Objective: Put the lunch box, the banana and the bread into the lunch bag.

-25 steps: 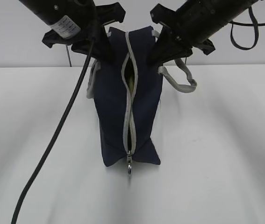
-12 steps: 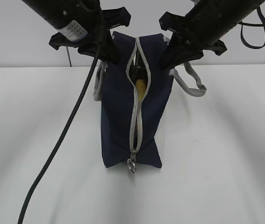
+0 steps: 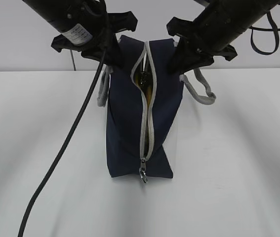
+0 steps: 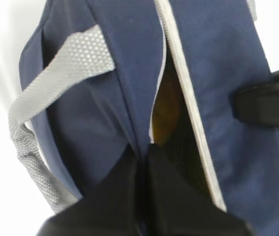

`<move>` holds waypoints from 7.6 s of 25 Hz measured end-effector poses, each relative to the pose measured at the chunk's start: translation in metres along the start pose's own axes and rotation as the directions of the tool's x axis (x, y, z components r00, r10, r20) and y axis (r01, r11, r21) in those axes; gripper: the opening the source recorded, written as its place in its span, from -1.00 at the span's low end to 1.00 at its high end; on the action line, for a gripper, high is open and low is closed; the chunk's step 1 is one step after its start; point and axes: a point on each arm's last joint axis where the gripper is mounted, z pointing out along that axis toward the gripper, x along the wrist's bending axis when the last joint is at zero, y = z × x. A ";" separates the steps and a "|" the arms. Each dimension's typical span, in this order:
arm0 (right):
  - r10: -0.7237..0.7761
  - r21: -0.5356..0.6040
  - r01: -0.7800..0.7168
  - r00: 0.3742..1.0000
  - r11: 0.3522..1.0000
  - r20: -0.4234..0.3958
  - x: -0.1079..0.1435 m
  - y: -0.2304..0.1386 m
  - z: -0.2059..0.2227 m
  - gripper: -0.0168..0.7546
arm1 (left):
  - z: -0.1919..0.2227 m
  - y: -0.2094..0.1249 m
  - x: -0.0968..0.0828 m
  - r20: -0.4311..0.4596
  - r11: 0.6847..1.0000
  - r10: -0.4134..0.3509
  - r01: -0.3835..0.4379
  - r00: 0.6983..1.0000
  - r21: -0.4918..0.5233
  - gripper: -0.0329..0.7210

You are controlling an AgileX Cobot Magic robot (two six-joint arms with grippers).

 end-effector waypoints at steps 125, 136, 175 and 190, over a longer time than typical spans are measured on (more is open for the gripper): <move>-0.667 -0.380 0.558 0.689 0.738 -0.283 -0.044 -0.200 0.120 0.10 | -0.123 -0.162 0.014 -0.176 0.985 0.129 -0.146 0.976 -0.090 0.21; -0.714 -0.343 0.631 0.660 0.696 -0.235 -0.037 -0.192 0.129 0.01 | -0.123 -0.162 0.015 -0.183 0.985 0.133 -0.151 0.974 -0.089 0.21; -0.685 -0.242 0.641 0.691 0.728 -0.232 -0.028 -0.179 0.111 -0.96 | -0.123 -0.162 0.015 -0.188 0.984 0.138 -0.157 0.972 -0.088 0.21; -0.722 -0.272 0.672 0.670 0.689 -0.173 -0.007 -0.170 0.071 -0.96 | -0.123 -0.162 0.015 -0.188 0.984 0.138 -0.157 0.972 -0.088 0.21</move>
